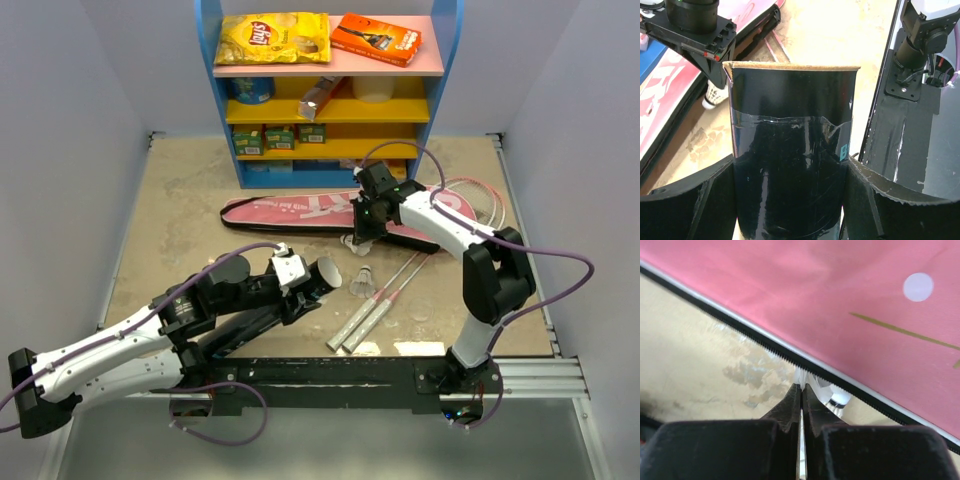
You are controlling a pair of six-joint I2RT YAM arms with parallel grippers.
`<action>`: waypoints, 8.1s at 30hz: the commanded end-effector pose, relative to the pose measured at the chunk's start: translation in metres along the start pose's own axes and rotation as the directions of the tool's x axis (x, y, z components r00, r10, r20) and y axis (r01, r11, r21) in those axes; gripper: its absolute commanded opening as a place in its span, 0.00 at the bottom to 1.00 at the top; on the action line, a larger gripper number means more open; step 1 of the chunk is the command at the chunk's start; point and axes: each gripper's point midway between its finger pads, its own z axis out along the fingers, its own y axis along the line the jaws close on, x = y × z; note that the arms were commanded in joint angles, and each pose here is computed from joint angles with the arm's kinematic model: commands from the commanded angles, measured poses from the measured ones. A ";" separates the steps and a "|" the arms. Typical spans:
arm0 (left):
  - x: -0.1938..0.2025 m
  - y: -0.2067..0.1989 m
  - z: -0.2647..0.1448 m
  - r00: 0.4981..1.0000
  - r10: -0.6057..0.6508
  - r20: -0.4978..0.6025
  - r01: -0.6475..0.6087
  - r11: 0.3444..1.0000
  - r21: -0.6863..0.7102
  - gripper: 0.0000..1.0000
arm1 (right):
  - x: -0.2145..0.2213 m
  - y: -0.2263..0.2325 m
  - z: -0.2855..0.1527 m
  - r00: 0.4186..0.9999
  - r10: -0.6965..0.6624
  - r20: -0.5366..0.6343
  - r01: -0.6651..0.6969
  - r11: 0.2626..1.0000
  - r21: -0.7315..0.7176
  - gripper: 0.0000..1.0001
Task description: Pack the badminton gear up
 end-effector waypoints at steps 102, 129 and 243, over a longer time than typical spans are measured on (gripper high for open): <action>0.010 0.015 0.027 0.960 0.269 -0.074 -0.267 0.963 0.030 0.00 | 0.105 0.111 -0.226 0.904 -0.329 0.273 0.428 0.689 -0.585 0.00; -0.036 -0.027 -0.006 0.948 0.223 0.228 -0.259 0.955 0.145 0.00 | 0.124 0.175 -0.152 0.933 -0.306 0.189 0.352 0.669 -0.654 0.00; -0.033 0.000 -0.018 0.948 0.246 0.200 -0.249 0.968 -0.014 0.00 | 0.024 0.045 -0.181 0.861 -0.393 0.323 0.289 0.900 0.327 0.00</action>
